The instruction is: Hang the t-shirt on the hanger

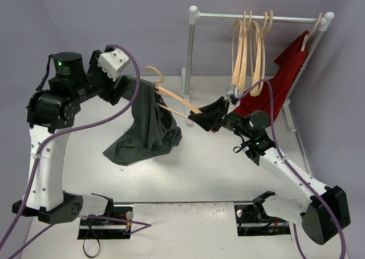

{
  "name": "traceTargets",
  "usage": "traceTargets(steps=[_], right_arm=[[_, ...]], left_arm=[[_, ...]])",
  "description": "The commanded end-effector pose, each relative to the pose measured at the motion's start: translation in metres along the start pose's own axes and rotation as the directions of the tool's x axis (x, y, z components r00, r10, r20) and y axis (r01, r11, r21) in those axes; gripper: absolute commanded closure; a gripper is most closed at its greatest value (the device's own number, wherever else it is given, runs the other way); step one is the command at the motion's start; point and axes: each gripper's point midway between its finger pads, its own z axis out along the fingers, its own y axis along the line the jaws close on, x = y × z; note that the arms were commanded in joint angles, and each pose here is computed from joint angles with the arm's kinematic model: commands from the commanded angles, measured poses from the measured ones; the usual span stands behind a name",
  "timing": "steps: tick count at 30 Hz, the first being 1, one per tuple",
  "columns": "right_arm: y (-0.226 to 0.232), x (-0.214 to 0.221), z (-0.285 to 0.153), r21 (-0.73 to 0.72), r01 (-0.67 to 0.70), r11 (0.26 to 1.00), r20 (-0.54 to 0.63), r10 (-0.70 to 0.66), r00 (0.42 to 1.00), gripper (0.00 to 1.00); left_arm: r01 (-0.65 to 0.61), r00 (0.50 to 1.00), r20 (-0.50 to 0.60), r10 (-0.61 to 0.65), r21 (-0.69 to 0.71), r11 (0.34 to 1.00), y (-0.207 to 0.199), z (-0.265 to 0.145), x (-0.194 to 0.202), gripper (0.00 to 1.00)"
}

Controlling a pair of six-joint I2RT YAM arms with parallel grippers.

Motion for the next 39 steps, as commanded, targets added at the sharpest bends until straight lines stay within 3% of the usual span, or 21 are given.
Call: traceTargets(steps=[1, 9, 13, 25, 39], right_arm=[[0.028, -0.034, 0.002, -0.144, 0.125, 0.982, 0.090, -0.113, 0.990, 1.00], [0.032, -0.028, -0.002, -0.197, 0.127, 0.972, 0.057, -0.118, 0.991, 1.00], [0.032, -0.022, -0.004, -0.217, 0.120, 0.969, 0.032, -0.116, 0.993, 1.00], [0.033, -0.013, -0.003, -0.262, 0.106, 0.959, -0.003, -0.111, 0.994, 1.00], [0.036, -0.017, 0.001, -0.301, 0.110, 0.947, -0.013, -0.120, 0.993, 1.00]], left_arm=[[-0.205, 0.963, 0.217, 0.161, 0.199, 0.958, -0.018, 0.006, -0.025, 0.37], [-0.199, 0.943, 0.328, 0.054, 0.427, 0.882, -0.031, 0.017, -0.003, 0.38], [-0.177, 0.949, 0.314, 0.019, 0.484, 0.857, -0.042, 0.025, 0.013, 0.40], [-0.162, 0.949, 0.314, -0.024, 0.550, 0.820, -0.056, 0.033, 0.029, 0.43], [-0.099, 0.970, 0.235, -0.060, 0.611, 0.786, -0.082, 0.042, 0.061, 0.49]])
